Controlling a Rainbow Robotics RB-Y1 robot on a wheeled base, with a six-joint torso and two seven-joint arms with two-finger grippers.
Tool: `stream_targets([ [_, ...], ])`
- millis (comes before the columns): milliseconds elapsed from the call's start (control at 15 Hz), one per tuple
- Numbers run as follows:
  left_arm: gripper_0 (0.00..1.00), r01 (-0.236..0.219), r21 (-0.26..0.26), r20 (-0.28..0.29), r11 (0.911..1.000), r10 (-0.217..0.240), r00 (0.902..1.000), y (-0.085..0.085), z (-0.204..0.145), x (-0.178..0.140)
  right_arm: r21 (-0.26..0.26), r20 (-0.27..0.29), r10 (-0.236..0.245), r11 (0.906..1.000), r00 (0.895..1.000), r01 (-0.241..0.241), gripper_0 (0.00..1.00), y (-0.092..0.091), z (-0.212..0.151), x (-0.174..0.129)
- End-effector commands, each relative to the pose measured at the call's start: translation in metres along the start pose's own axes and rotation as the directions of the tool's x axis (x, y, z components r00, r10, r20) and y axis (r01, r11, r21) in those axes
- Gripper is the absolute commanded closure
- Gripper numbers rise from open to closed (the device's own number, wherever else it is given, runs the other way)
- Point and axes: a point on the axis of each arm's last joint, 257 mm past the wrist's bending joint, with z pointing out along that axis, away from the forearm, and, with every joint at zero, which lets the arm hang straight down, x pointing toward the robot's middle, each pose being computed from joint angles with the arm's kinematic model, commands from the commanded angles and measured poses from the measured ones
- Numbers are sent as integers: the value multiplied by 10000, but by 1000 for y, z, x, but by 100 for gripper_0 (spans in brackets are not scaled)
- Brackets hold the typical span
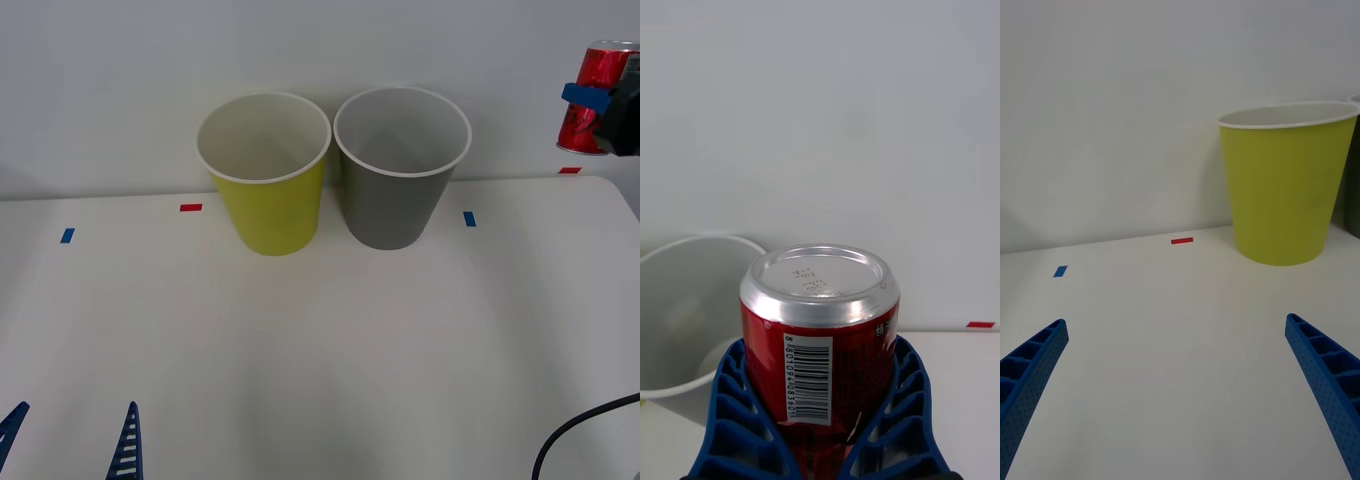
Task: Put cans in the gray bin and PET bottles in the light green bin.
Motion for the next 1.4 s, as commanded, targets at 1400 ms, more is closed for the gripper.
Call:
stream_targets([
  [1400, 0, 0, 0, 0, 10000, 0, 10000, 0, 0, 0, -1317, 3408, -194, 9889, 9399, 682, 100, 117, 115, -42],
])
